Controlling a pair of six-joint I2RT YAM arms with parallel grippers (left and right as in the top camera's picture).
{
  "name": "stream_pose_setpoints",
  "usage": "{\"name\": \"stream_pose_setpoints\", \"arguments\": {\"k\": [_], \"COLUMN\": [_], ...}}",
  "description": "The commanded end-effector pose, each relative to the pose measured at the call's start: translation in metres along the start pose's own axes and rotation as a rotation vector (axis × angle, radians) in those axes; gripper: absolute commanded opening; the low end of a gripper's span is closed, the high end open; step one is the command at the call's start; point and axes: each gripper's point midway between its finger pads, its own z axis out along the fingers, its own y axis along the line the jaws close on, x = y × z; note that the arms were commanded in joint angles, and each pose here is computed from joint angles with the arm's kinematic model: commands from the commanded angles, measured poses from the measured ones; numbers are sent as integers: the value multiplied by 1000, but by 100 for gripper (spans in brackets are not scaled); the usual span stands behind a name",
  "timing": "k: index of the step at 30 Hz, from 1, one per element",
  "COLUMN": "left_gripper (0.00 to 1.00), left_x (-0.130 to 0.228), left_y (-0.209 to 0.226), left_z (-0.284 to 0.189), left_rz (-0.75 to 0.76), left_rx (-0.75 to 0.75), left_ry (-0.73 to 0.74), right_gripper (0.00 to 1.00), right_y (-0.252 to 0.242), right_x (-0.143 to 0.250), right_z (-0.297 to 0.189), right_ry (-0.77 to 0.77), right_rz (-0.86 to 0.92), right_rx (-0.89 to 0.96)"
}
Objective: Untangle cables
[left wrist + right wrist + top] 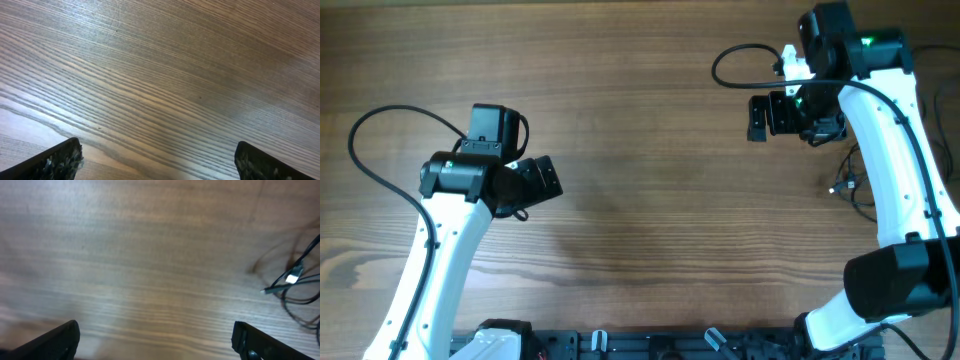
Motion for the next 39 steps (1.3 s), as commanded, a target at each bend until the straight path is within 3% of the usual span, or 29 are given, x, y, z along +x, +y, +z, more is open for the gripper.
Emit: {"name": "stream_pose_setpoints", "arguments": {"k": [1,8,16,20,30,39], "left_gripper": [100,100,100,100,100,100], "left_x": [-3,6,-1,5,7,7], "left_y": [0,5,3,8,9,9], "left_z": [-12,-18,-58,-77,-78,-78], "left_rz": [-23,-30,-16,-35,-35,-35], "left_rx": [26,49,232,279,280,281], "left_ry": [-36,-78,-442,-535,-538,-537], "right_gripper": [100,100,100,100,100,100], "right_y": [-10,-8,-13,-18,-18,-20], "right_x": [5,44,80,95,93,77], "right_z": [-11,-1,-60,-90,-85,-52], "right_ry": [-80,-253,-655,-783,-759,-625], "right_rz": [7,6,66,69,70,76], "right_rx": [58,17,13,36,38,55]}}
